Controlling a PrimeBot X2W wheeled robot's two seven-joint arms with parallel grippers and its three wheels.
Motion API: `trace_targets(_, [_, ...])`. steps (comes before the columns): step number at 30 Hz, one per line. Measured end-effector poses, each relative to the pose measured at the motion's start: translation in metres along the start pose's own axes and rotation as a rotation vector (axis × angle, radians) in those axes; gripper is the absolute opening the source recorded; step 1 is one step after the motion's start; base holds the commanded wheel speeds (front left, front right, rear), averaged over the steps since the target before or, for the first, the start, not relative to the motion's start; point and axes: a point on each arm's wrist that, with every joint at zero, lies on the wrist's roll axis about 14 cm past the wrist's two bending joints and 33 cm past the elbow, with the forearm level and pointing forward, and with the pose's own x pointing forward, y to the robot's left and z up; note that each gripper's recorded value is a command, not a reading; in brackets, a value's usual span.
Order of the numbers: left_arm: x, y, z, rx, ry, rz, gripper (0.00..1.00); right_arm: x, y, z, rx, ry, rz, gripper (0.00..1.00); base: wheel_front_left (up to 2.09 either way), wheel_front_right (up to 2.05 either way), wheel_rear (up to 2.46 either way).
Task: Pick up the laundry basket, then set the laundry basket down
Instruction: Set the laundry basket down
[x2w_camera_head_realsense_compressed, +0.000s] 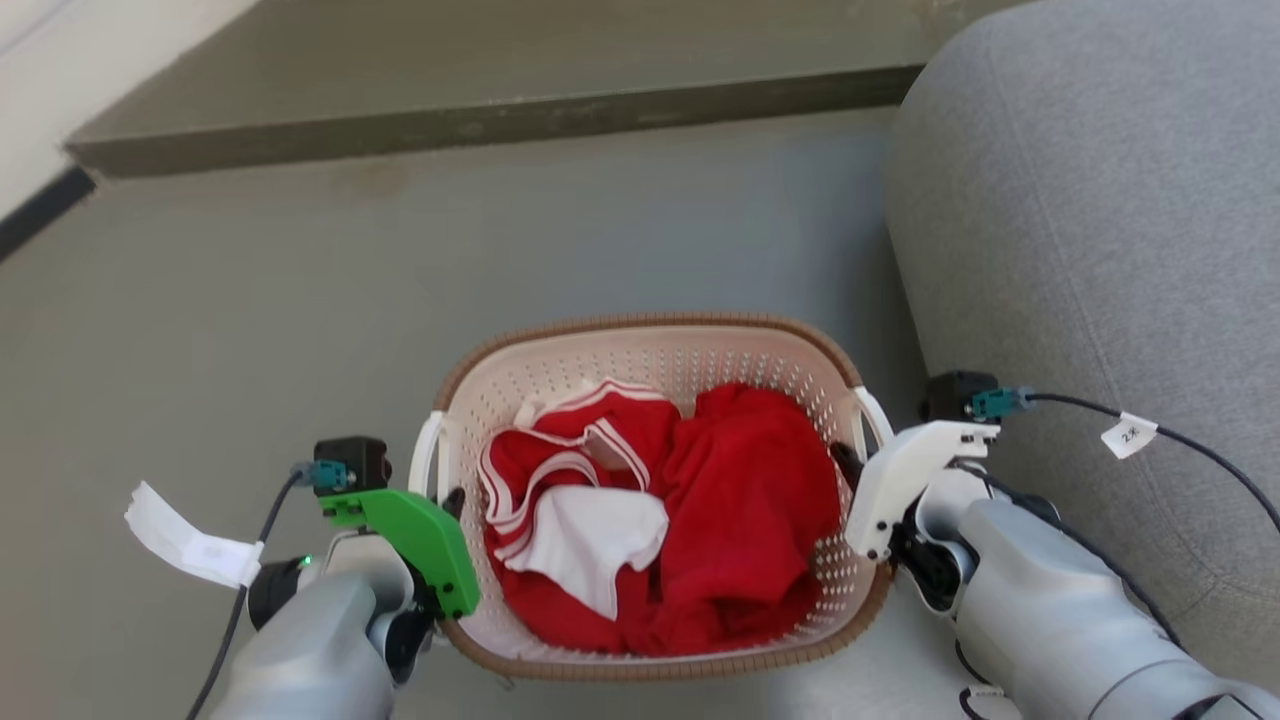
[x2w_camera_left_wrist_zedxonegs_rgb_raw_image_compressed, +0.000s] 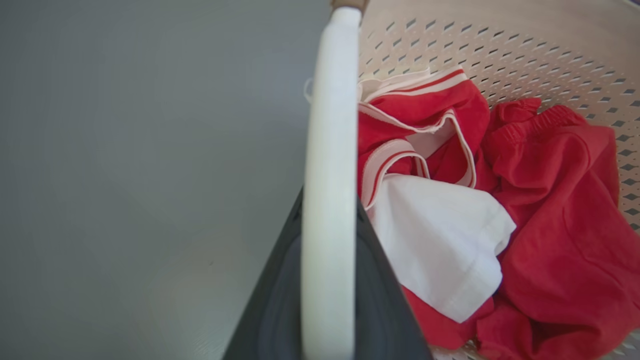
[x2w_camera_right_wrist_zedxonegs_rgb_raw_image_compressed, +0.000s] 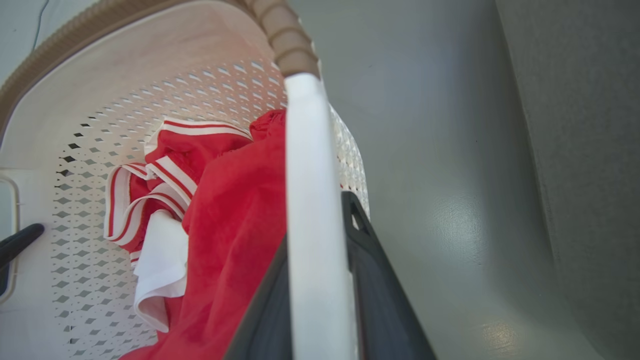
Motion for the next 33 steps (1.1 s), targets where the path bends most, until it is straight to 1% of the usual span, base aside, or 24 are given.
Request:
trace_targets(8, [0.023, 0.017, 0.012, -0.024, -0.023, 0.013, 0.00, 0.026, 0.000, 0.015, -0.010, -0.037, 0.012, 0.00, 0.00, 0.00, 0.00])
trace_targets(19, [0.061, 0.035, 0.024, -0.052, -0.055, 0.014, 0.00, 0.066, -0.011, 0.027, -0.023, -0.076, 0.011, 0.00, 0.00, 0.00, 0.00])
trace_targets(27, [0.088, 0.059, 0.021, -0.058, -0.039, 0.034, 0.00, 0.096, -0.017, 0.024, -0.002, -0.061, 0.017, 0.00, 0.00, 0.00, 0.00])
trace_targets(33, [0.112, 0.068, 0.019, -0.046, -0.029, 0.025, 0.00, 0.118, -0.028, 0.019, 0.022, -0.053, 0.006, 0.00, 0.00, 0.00, 0.00])
